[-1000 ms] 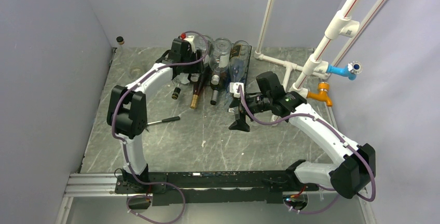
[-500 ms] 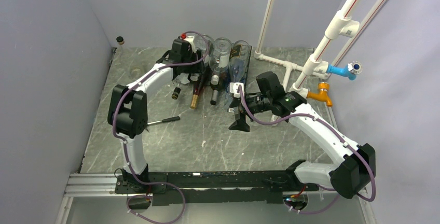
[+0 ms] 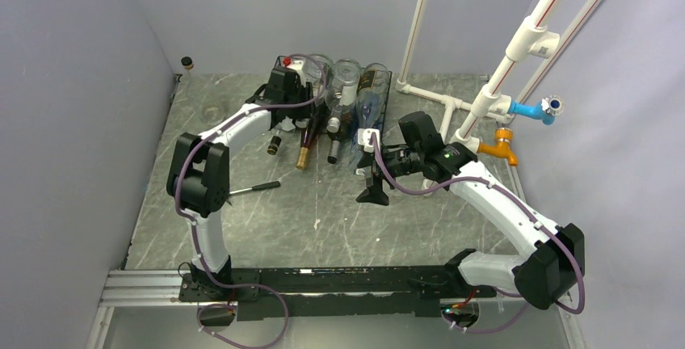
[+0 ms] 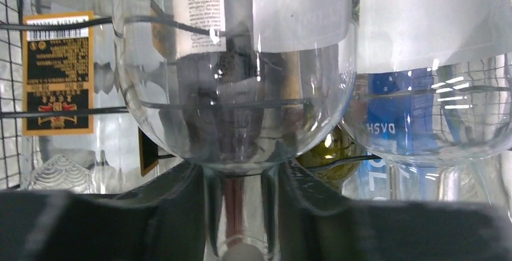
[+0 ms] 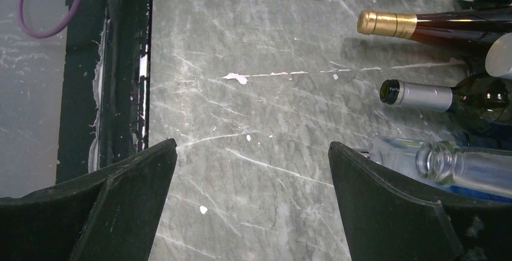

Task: Take the wine bottle off the wine rack
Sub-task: Pick up the wine bottle from the wine rack.

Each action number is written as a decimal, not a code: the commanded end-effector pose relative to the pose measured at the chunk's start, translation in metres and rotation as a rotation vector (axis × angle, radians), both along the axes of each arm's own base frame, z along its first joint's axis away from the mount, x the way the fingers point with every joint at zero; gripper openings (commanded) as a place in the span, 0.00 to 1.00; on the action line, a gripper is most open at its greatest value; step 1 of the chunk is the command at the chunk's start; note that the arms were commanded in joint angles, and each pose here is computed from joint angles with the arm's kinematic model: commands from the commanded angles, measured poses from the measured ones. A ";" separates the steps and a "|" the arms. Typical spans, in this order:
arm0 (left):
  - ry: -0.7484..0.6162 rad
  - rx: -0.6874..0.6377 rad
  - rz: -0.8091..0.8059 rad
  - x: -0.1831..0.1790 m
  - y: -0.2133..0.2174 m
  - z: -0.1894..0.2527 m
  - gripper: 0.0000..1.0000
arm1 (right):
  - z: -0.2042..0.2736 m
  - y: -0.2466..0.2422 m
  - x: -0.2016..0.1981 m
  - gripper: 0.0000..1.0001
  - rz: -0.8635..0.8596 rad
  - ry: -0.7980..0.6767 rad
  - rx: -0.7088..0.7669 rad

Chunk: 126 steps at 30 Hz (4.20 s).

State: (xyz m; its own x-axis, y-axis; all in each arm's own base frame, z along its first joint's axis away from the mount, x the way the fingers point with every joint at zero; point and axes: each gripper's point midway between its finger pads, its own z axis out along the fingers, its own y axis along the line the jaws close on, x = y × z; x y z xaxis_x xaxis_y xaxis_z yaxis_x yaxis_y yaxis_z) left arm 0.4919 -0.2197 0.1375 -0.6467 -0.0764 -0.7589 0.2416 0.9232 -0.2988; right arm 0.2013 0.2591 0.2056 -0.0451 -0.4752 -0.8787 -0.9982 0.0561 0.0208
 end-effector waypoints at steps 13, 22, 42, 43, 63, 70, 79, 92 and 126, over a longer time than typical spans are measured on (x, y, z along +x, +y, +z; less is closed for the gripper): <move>-0.247 -0.014 0.060 -0.001 0.019 0.089 0.00 | 0.008 0.004 0.001 1.00 0.023 -0.047 0.028; -0.311 -0.046 0.067 -0.009 0.022 0.118 0.00 | 0.008 0.004 0.001 1.00 0.024 -0.049 0.029; -0.422 -0.154 0.096 -0.031 0.028 0.159 0.00 | 0.007 0.004 0.001 1.00 0.023 -0.050 0.028; -0.425 -0.157 0.097 -0.032 0.028 0.161 0.00 | 0.007 0.004 0.001 1.00 0.023 -0.050 0.027; -0.440 -0.249 0.066 -0.087 0.036 0.179 0.00 | 0.008 0.004 0.001 1.00 0.024 -0.053 0.029; -0.418 -0.258 0.025 -0.121 0.041 0.177 0.00 | 0.007 0.004 0.000 1.00 0.028 -0.048 0.030; -0.357 -0.259 -0.072 -0.173 0.043 0.171 0.00 | 0.006 0.005 -0.006 1.00 0.059 -0.041 0.041; -0.200 -0.275 -0.260 -0.250 0.038 0.147 0.00 | 0.003 0.004 -0.014 1.00 0.110 -0.043 0.048; 0.294 -0.264 -0.585 -0.343 -0.010 0.071 0.00 | -0.014 0.002 -0.023 1.00 0.190 -0.064 0.035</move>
